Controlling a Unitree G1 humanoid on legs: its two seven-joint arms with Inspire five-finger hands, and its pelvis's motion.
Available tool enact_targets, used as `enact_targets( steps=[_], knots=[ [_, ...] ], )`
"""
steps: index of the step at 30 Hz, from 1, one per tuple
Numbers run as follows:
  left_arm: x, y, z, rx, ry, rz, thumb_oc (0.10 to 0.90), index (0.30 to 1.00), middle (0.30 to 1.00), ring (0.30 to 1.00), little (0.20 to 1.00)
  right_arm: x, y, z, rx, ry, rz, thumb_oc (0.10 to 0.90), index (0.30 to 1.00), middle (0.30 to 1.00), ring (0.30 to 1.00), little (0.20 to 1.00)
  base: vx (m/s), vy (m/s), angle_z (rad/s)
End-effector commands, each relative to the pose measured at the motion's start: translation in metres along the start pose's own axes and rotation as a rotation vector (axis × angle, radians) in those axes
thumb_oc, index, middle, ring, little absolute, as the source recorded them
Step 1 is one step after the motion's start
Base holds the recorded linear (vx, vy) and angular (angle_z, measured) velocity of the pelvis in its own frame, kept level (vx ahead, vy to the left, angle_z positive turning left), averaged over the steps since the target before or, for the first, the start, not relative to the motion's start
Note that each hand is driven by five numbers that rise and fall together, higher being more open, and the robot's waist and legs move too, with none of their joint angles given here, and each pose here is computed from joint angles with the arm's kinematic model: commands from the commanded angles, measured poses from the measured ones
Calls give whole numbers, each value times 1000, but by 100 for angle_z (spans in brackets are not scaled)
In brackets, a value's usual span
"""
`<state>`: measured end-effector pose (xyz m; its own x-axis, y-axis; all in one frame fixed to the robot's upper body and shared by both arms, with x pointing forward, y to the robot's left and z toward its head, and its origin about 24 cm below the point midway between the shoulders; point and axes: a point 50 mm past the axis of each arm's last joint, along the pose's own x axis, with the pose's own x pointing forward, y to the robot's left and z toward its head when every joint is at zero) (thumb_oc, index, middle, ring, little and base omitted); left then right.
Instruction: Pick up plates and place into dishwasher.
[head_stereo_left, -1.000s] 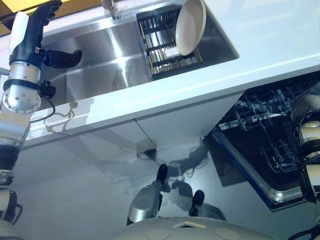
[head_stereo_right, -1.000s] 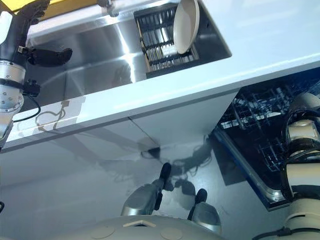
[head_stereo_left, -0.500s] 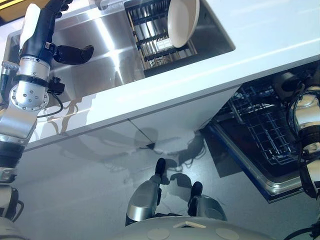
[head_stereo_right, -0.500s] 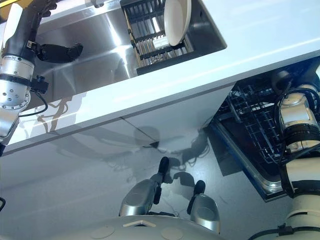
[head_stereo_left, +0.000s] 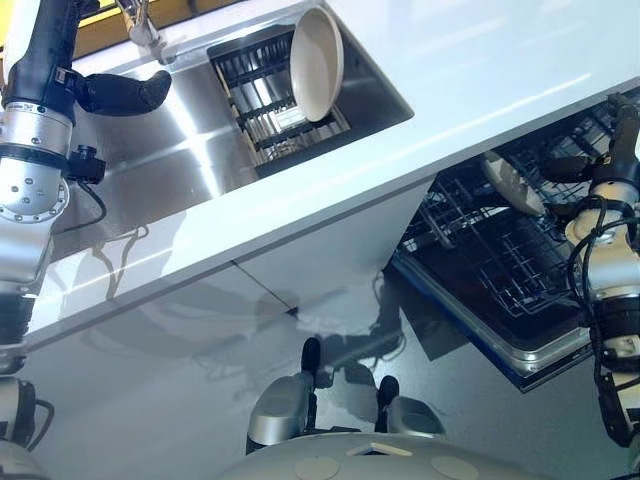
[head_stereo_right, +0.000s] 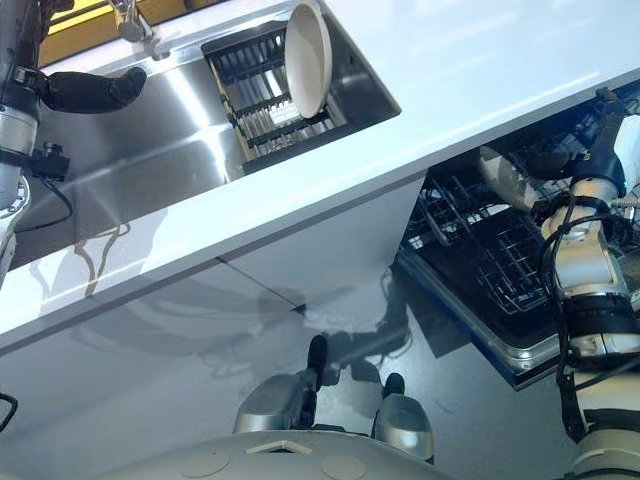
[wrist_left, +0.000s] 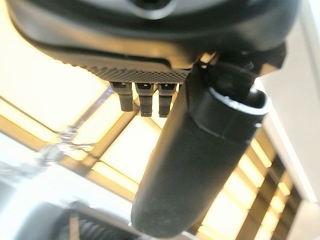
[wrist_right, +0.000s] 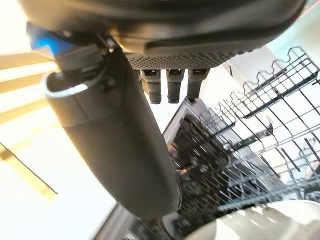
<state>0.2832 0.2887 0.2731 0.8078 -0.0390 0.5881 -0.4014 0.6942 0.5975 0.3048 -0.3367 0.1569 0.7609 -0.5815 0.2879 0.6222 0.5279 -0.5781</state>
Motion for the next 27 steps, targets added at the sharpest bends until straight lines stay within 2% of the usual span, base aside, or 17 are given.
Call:
enact_targets(
  steps=[1,5,10,11,15,24,27],
  knots=[
    [-4,24,7,22,-82,132,800,900,900,900,900,-4,-21,15,10,-165,-78,800,900,900,900,900,-60,86,-15],
    [-2,22,12,84,-105,125,800,900,900,900,900,-22,-7,6,152,-152,-9,800,900,900,900,900,-40,100,-20],
    [9,27,15,266,-87,102,800,900,900,900,900,-55,16,5,344,-209,161,800,900,900,900,900,-19,104,-20],
    [15,33,14,312,-56,93,800,900,900,900,900,-68,25,8,418,-241,255,800,900,900,900,900,-14,89,-24],
    [25,46,8,433,16,72,800,900,900,900,900,-93,37,15,503,-311,447,800,900,900,900,900,-21,101,-33],
    [49,62,-14,636,189,28,800,900,900,900,900,-125,60,36,541,-415,732,800,900,900,900,900,-17,83,-30],
    [55,61,-25,679,258,-10,800,900,900,900,900,-139,74,41,543,-415,907,800,900,900,900,900,3,87,-27]
  ],
)
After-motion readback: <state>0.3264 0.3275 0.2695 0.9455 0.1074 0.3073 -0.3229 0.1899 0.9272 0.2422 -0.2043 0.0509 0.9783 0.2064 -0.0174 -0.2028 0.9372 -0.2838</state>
